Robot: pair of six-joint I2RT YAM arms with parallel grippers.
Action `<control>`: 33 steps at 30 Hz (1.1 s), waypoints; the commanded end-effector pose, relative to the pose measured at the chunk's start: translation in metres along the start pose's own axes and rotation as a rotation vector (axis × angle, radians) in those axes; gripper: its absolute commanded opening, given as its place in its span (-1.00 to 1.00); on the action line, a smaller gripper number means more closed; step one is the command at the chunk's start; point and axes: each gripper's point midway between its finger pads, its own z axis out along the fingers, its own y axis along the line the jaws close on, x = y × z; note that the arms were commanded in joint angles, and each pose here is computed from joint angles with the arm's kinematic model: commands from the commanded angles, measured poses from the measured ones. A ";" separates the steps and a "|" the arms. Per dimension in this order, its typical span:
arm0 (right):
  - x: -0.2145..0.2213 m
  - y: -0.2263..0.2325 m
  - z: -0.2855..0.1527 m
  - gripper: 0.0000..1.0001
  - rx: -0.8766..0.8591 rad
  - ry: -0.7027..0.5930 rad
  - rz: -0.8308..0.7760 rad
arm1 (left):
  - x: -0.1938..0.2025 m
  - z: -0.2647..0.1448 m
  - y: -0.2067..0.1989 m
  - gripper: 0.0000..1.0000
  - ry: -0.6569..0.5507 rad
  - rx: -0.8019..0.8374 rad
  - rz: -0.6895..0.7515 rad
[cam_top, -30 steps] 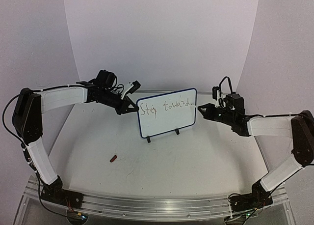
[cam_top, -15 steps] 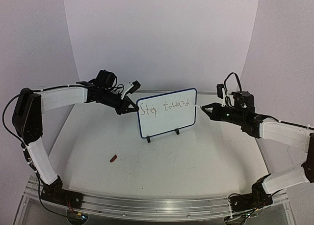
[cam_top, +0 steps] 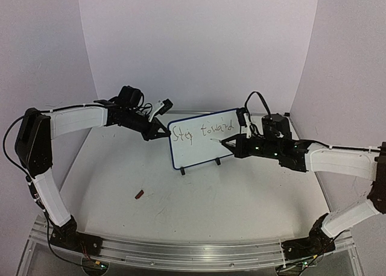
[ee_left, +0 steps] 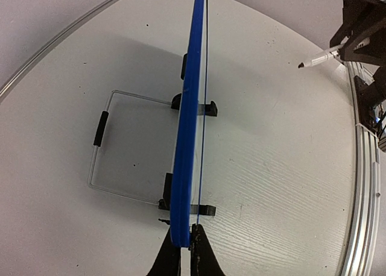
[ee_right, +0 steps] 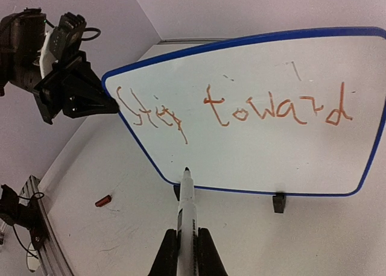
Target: Write a sentence on the whiteboard
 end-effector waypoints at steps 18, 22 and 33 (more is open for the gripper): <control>0.038 0.053 0.094 -1.00 -0.196 0.009 0.003 | 0.040 0.011 0.007 -1.00 0.145 -0.030 -0.046; 0.040 0.048 0.107 -1.00 -0.181 0.007 0.003 | 0.040 0.011 0.007 -1.00 0.145 -0.030 -0.047; 0.045 0.032 0.126 -1.00 -0.113 -0.016 0.032 | 0.040 0.011 0.007 -1.00 0.145 -0.030 -0.046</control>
